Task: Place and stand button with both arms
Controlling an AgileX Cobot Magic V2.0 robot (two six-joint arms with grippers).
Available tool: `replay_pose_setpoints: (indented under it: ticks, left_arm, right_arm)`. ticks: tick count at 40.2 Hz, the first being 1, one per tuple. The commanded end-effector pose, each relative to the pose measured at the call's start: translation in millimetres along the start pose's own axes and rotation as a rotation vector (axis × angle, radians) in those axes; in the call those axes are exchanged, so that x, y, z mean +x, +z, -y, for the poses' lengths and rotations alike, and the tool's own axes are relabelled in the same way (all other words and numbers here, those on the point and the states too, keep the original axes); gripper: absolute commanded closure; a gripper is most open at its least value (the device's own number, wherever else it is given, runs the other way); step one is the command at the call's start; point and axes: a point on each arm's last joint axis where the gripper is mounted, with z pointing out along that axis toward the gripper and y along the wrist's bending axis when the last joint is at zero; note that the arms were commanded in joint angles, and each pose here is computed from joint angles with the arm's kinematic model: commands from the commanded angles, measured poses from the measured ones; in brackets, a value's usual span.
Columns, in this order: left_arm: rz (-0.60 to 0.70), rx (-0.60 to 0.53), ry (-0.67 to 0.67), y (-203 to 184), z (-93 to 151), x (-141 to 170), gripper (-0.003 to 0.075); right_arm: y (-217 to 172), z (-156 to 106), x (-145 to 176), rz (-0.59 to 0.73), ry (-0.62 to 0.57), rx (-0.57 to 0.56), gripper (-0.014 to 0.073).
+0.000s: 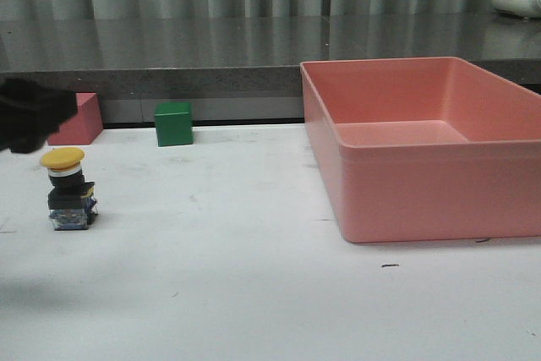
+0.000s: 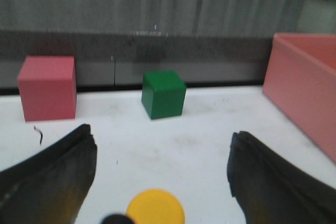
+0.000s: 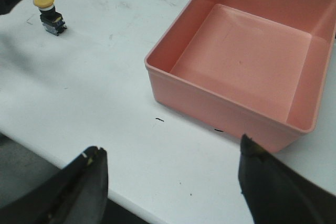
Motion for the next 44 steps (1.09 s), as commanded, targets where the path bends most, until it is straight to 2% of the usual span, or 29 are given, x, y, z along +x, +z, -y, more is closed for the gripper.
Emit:
replay_pose_setpoints:
  ticks: [1, 12, 23, 31, 44]
  left_arm:
    - [0.136, 0.028, -0.017, -14, 7, -36, 0.0205]
    - [-0.179, 0.036, 0.070, -46, 15, -73, 0.0205]
    - [-0.384, -0.010, 0.082, -83, 19, -125, 0.0205]
    - [-0.438, -0.024, 0.084, -99, 20, -138, 0.0205]
    - [-0.485, -0.032, 0.085, -102, 19, -135, 0.0206]
  right_arm:
    - [-5, 1, -12, 0.091, -0.004, 0.010, 0.0054]
    - [-5, 1, -12, 0.091, -0.004, 0.010, 0.0054]
    - [-5, 1, -12, 0.091, -0.004, 0.010, 0.0054]
    - [-5, 1, -12, 0.091, -0.004, 0.010, 0.0054]
    - [-5, 1, -12, 0.091, -0.004, 0.010, 0.0054]
